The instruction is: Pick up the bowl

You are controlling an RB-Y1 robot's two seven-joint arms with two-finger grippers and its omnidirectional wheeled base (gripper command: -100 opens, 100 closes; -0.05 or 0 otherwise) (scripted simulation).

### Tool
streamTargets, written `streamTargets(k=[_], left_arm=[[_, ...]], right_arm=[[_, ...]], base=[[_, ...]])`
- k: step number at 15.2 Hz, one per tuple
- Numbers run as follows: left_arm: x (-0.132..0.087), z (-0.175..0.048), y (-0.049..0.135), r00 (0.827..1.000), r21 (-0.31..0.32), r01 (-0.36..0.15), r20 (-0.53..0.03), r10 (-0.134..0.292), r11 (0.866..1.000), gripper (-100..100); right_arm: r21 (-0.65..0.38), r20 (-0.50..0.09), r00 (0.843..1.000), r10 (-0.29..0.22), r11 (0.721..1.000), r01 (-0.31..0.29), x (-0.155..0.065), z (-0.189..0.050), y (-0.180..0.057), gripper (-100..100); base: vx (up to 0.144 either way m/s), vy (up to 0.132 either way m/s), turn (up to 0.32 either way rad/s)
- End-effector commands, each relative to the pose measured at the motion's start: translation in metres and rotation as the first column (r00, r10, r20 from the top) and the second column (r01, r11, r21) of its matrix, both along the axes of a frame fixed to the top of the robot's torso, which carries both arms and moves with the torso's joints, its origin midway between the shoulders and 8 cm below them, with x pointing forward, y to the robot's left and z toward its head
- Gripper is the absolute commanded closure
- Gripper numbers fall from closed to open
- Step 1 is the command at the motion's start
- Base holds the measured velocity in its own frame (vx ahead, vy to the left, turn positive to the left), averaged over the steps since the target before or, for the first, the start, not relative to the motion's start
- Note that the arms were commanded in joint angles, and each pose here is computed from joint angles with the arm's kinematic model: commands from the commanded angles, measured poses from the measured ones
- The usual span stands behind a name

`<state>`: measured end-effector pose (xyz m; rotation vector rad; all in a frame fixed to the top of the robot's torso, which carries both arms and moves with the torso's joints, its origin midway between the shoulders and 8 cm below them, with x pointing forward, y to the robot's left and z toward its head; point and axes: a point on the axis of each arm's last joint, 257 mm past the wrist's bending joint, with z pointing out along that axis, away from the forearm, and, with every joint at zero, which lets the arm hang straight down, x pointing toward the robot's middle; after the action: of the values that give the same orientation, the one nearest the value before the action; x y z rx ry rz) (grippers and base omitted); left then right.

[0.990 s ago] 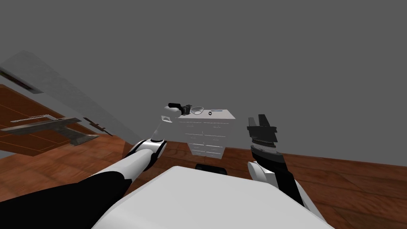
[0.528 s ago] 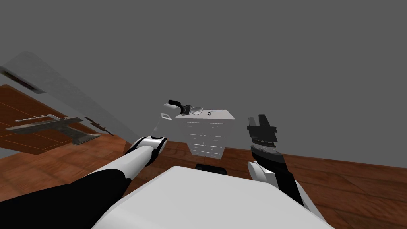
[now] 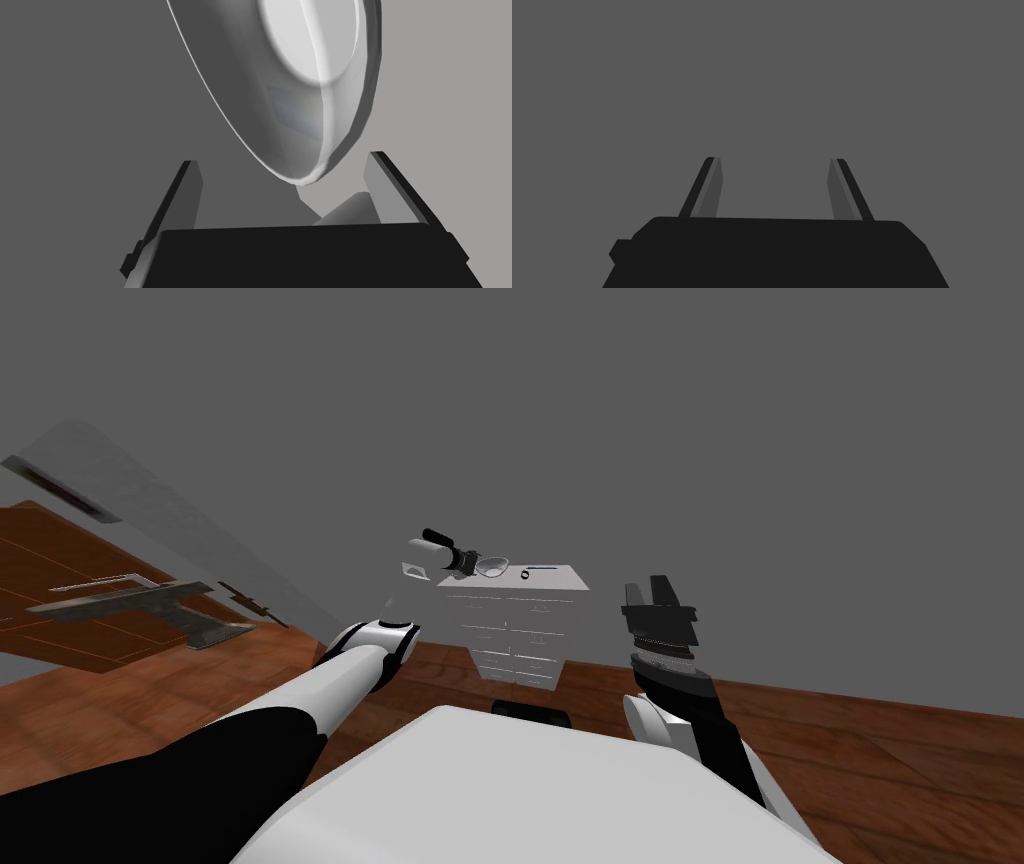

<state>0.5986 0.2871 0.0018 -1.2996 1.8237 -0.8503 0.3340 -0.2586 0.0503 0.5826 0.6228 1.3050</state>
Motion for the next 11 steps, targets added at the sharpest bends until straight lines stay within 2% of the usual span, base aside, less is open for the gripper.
streamTargets(k=[1, 2, 3, 5, 6, 11], left_arm=[[-0.005, -0.006, 0.003, 0.999, 0.007, -0.007, -0.045, 0.008, 1.000, -100], [-0.005, -0.006, 0.003, 0.999, 0.007, -0.007, -0.045, 0.008, 1.000, -100], [-0.006, 0.000, 0.003, 0.998, 0.002, -0.007, -0.070, 0.007, 1.000, -100], [-0.010, -0.006, 0.005, 0.995, 0.010, -0.013, -0.099, 0.014, 1.000, -100], [-0.011, 0.001, 0.004, 0.993, 0.003, -0.011, -0.115, 0.011, 1.000, -100], [-0.024, -0.007, 0.009, 0.980, 0.016, -0.021, -0.200, 0.024, 1.000, -100]], right_arm=[[0.000, 0.000, 1.000, 0.000, 1.000, 0.000, 0.000, 0.000, 0.000, 0], [0.000, 0.000, 1.000, 0.000, 1.000, 0.000, 0.000, 0.000, 0.000, 0], [0.000, 0.000, 1.000, 0.000, 1.000, 0.000, 0.000, 0.000, 0.000, 0], [0.000, 0.000, 1.000, 0.000, 1.000, 0.000, 0.000, 0.000, 0.000, 0], [0.000, 0.000, 1.000, 0.000, 1.000, 0.000, 0.000, 0.000, 0.000, 0], [0.000, 0.000, 1.000, 0.000, 1.000, 0.000, 0.000, 0.000, 0.000, 0]], base=[[0.019, -0.037, 0.008], [0.009, -0.023, -0.001], [0.015, -0.029, 0.009], [0.020, -0.033, 0.012], [0.026, -0.038, 0.012], [0.024, -0.035, 0.008]])
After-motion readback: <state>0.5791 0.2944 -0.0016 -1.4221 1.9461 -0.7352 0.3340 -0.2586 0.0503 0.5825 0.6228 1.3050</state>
